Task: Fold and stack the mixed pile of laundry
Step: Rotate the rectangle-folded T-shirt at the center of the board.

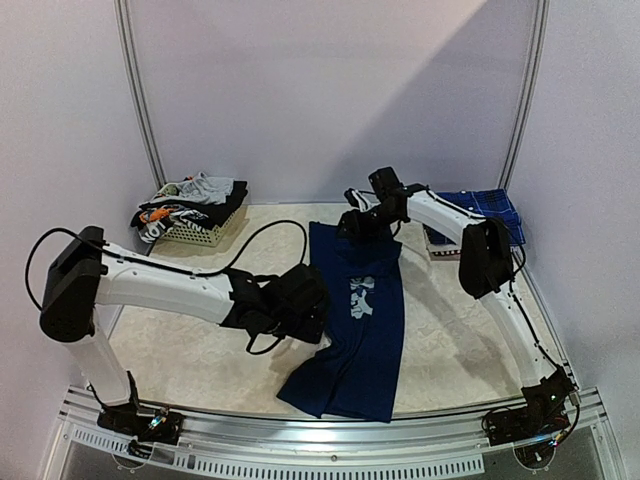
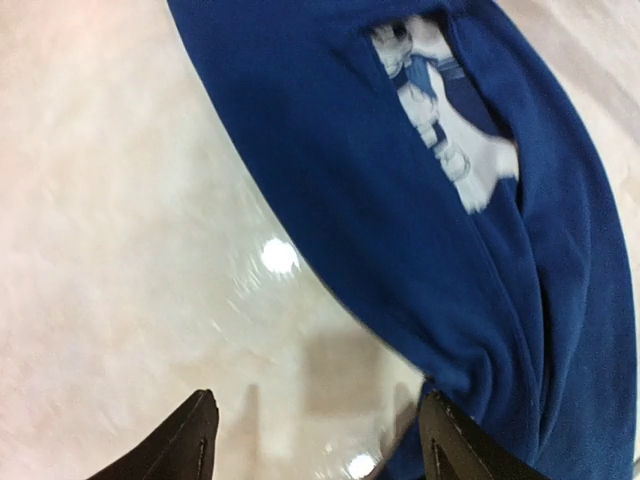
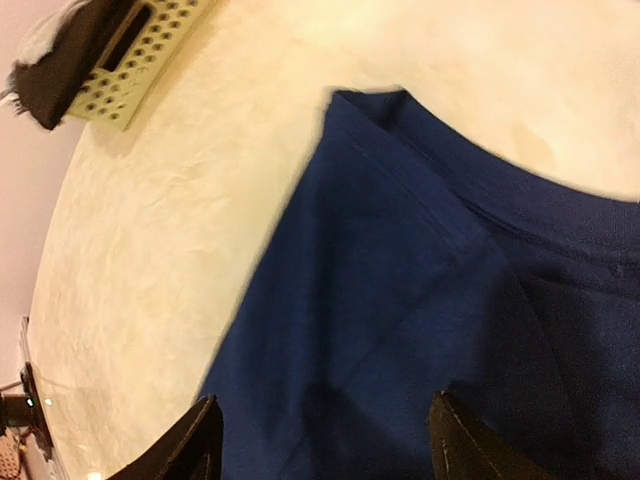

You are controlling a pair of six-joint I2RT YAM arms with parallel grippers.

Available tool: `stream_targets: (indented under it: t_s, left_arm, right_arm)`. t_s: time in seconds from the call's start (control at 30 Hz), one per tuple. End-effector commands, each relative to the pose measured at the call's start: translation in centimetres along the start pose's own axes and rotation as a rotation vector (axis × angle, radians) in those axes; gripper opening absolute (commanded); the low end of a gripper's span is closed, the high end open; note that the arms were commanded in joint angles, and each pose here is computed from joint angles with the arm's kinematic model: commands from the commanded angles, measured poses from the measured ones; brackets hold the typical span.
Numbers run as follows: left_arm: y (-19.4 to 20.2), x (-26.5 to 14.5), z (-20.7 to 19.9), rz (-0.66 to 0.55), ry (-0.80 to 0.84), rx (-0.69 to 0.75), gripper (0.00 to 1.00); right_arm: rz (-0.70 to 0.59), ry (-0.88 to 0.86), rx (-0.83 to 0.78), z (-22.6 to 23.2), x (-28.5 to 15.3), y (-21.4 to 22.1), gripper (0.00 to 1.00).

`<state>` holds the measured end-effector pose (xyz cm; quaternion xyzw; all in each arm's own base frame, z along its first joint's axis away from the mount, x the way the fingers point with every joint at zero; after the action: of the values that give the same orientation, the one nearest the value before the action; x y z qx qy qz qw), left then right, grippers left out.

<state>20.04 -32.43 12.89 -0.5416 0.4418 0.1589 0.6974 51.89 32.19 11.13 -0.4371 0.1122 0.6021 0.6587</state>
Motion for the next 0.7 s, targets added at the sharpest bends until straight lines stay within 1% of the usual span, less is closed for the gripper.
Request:
stream_targets:
  t_s: [0.0, 0.13, 0.2, 0.23, 0.27, 0.33, 0.37, 0.4, 0.47, 0.5, 0.57, 0.6, 0.67]
  left_arm:
    - [-3.0, 0.8, 3.4, -0.004, -0.099, 0.084, 0.69]
    - [-6.2, 2.9, 4.8, 0.003, -0.027, 0.076, 0.67]
    - [-7.6, 4.2, 5.6, 0.015, -0.008, 0.069, 0.64]
    - [-8.2, 4.7, 6.2, 0.018, -0.003, 0.065, 0.63]
    - [-8.8, 5.2, 6.5, 0.019, 0.01, 0.072, 0.63]
    - [-10.3, 6.3, 7.4, 0.022, 0.044, 0.06, 0.61]
    - [-10.6, 7.4, 7.8, 0.047, 0.059, 0.055, 0.59]
    - [-11.0, 8.2, 8.4, 0.057, 0.065, 0.042, 0.58]
    - [-11.8, 9.7, 9.4, 0.068, 0.077, 0.024, 0.56]
    - [-12.0, 10.4, 9.8, 0.077, 0.089, 0.016, 0.56]
    - [-12.4, 11.8, 10.3, 0.104, 0.115, 0.004, 0.54]
    - [-12.7, 12.3, 10.4, 0.115, 0.135, -0.002, 0.54]
    - [-12.9, 13.4, 10.7, 0.133, 0.131, -0.007, 0.52]
  right_arm:
    - [-0.144, -0.045, -0.158, 7.2, -6.4, -3.1, 0.74]
    - [-0.219, 0.028, -0.167, 9.0, -10.5, -3.7, 0.78]
    - [-0.234, 0.077, -0.155, 9.0, -11.9, -3.2, 0.8]
    - [-0.214, 0.105, -0.138, 8.4, -11.8, -2.2, 0.81]
    - [-0.231, 0.12, -0.136, 8.9, -13.2, -1.9, 0.82]
    - [-0.233, 0.159, -0.114, 8.6, -14.5, -0.5, 0.84]
    - [-0.249, 0.171, -0.108, 8.9, -15.9, 0.1, 0.86]
    - [-0.242, 0.186, -0.097, 8.6, -16.2, 1.1, 0.86]
    - [-0.244, 0.189, -0.075, 8.4, -17.2, 3.1, 0.87]
    - [-0.268, 0.174, -0.069, 8.9, -18.7, 3.9, 0.87]
    - [-0.278, 0.167, -0.049, 8.8, -19.7, 6.0, 0.89]
    - [-0.302, 0.154, -0.052, 9.3, -20.8, 6.7, 0.89]
    - [-0.306, 0.154, -0.028, 9.2, -21.6, 8.5, 0.9]
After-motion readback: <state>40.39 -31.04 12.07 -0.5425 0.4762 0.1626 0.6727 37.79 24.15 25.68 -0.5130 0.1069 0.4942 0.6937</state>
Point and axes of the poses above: each gripper's point midway between its finger pads, its own x axis out along the fingers, its own z axis along the line the jaws close on, y = z × x, the point moved 8 cm from there along -x, back along the fingers, and after that the axes turned 7 degrees about x, right-handed, at the moved point
